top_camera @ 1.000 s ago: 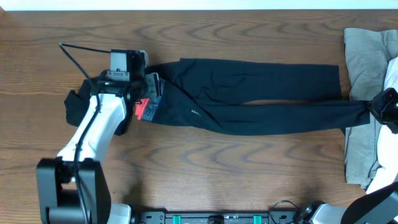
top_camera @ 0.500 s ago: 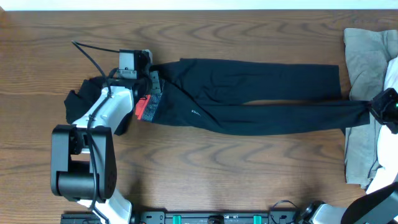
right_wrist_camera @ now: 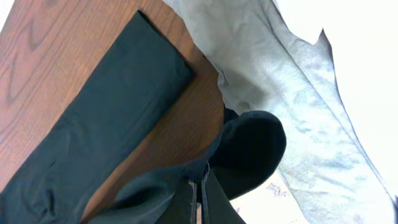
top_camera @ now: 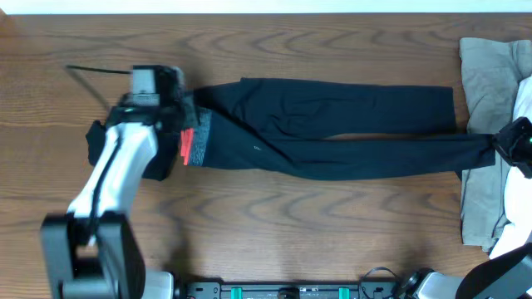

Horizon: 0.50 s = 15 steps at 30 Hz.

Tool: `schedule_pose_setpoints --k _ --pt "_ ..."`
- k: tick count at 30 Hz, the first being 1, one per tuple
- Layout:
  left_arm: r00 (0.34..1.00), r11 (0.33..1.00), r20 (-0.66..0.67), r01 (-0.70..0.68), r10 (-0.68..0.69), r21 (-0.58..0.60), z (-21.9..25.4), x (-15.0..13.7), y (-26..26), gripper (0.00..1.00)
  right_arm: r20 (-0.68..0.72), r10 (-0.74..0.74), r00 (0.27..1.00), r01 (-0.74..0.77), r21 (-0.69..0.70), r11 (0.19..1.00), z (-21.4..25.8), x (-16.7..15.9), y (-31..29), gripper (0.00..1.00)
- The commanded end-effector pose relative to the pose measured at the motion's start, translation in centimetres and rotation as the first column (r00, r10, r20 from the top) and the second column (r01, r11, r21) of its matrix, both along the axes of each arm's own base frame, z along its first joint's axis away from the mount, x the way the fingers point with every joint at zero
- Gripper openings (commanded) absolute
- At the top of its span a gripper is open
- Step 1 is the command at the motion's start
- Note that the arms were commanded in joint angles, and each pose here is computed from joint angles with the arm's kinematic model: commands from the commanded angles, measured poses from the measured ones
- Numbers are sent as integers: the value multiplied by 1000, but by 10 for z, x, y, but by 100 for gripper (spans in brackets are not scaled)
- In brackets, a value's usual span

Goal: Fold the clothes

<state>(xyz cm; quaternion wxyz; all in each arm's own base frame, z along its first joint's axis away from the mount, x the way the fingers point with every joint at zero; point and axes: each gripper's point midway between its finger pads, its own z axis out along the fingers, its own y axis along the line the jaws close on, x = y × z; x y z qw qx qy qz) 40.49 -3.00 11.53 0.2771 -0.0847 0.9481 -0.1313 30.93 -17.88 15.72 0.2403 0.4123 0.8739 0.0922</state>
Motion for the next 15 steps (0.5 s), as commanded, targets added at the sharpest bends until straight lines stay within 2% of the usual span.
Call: schedule_pose_setpoints --k 1,4,9,13,15 --pt "993 998 108 -53 55 -23 50 3 14 6 24 -25 999 25 -19 1000 9 4 -7 1" --pt "984 995 150 -95 100 -37 69 -1 25 6 63 -2 998 3 -24 1000 11 17 -6 1" --pt "962 977 174 -203 212 -66 78 3 46 6 196 111 974 -106 -34 994 14 64 5 1" --pt "976 984 157 -131 149 -120 77 0 26 6 169 142 975 -146 10 989 -7 74 17 1" --pt "987 990 132 -76 92 -118 69 -2 12 22 149 151 977 -156 27 987 -15 76 22 1"
